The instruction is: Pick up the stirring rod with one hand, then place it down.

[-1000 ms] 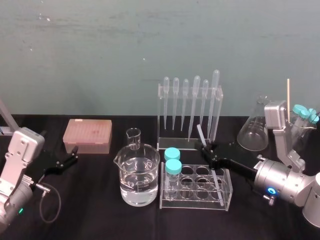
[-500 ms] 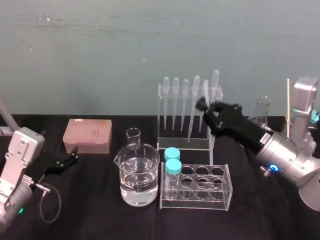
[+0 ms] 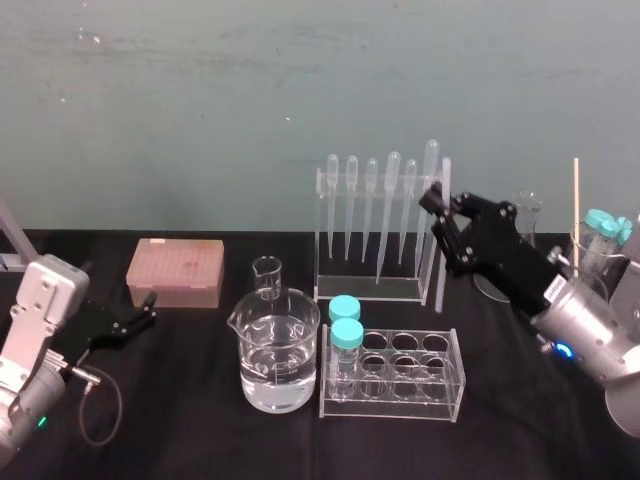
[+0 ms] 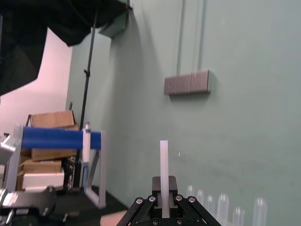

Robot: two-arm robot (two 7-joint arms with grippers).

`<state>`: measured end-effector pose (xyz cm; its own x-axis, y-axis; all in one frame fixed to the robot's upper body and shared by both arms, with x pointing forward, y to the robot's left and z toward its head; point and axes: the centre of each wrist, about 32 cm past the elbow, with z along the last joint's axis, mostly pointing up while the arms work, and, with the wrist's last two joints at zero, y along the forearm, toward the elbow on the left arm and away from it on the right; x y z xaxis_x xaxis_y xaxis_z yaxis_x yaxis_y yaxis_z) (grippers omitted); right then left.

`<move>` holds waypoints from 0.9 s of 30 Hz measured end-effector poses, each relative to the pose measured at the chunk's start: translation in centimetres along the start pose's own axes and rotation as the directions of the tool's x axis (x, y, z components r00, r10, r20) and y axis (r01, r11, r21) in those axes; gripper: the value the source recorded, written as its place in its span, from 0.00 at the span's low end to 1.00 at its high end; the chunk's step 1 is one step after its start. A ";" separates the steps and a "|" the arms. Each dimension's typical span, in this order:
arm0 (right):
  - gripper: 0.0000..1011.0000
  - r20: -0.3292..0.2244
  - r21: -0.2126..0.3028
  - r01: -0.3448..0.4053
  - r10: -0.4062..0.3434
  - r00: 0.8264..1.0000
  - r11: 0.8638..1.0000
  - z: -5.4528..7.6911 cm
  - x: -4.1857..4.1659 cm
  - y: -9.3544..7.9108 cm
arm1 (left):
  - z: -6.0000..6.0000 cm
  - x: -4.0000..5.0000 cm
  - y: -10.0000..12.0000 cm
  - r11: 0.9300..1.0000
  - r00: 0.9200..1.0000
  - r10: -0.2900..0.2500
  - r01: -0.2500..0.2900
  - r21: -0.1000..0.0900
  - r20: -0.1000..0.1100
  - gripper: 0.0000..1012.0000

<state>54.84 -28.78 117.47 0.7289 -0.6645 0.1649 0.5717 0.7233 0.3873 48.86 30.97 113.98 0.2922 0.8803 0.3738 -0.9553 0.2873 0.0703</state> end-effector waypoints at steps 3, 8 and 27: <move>0.07 -0.029 -0.038 0.007 -0.008 1.000 0.999 -0.6 -0.17 -0.9 | 0.0 0.00 0.0 1.000 1.000 0.000 0.000 0.000 0.000 0.99; 0.07 -0.046 -0.058 0.012 -0.014 0.999 0.998 -0.9 -0.24 -1.2 | 0.0 0.00 0.0 1.000 1.000 0.000 0.000 0.000 0.000 0.99; 0.07 -0.037 -0.047 0.007 -0.009 0.999 0.999 -0.7 -0.21 -1.0 | 0.0 0.00 0.0 1.000 1.000 0.000 0.000 0.000 0.000 0.99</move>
<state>54.40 -29.21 116.40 0.7372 -0.6636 0.1273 0.5942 0.7263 0.3455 48.86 30.97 113.98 0.2923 0.8803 0.3737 -0.9552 0.2873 0.0704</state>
